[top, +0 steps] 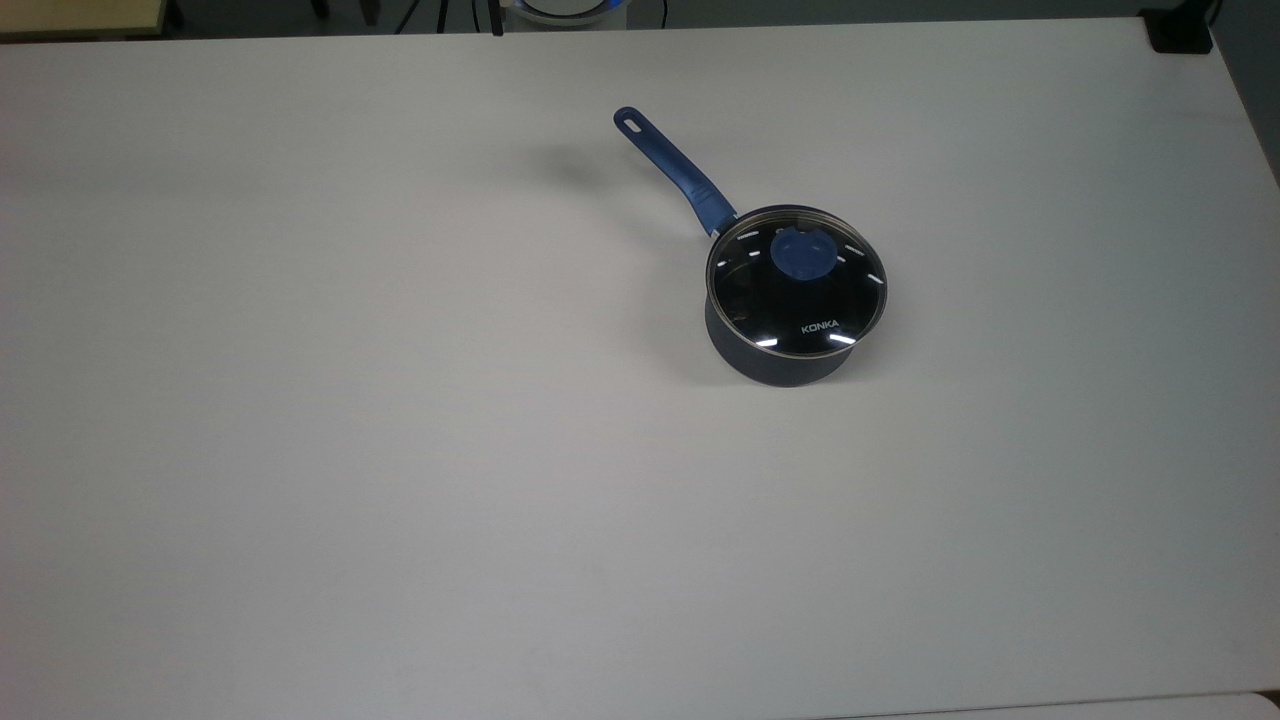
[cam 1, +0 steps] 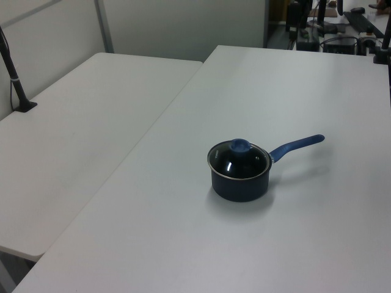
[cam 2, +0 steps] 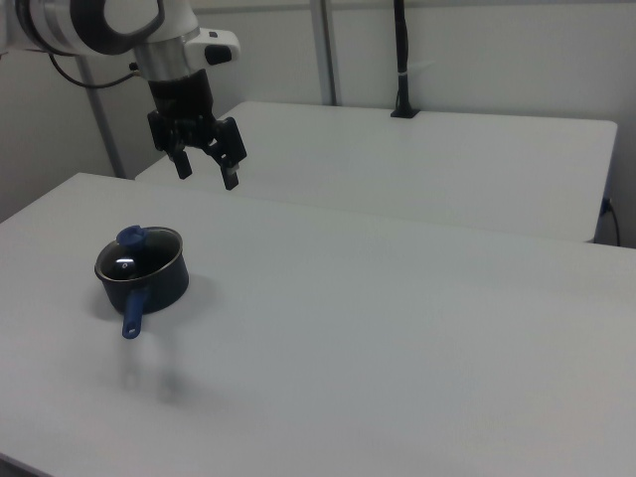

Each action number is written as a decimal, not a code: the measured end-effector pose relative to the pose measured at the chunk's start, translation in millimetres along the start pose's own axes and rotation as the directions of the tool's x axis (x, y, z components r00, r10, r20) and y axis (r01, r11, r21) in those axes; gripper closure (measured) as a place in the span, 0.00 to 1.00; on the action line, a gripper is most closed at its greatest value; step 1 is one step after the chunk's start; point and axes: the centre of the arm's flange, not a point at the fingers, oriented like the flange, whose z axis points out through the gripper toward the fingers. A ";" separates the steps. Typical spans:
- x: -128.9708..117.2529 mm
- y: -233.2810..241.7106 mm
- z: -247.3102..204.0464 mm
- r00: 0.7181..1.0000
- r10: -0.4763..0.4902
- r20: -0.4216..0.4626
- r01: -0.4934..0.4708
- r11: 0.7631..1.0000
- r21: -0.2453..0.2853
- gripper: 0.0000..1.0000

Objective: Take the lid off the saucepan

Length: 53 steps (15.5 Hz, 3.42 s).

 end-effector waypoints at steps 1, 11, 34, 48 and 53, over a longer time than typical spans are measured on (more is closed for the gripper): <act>1.0 -0.1 2.5 1.000 0.000 0.005 0.000 1.000 0.000 0.00; 1.9 -10.5 7.5 1.000 -0.018 0.014 0.018 1.000 0.000 0.00; 25.5 -214.8 90.5 0.976 0.216 -0.013 -0.215 0.974 0.079 0.00; 38.4 -325.5 205.4 0.998 0.059 -0.029 -0.059 0.998 0.014 0.02; 39.4 -325.0 206.7 0.995 0.095 -0.028 -0.095 0.995 0.015 0.40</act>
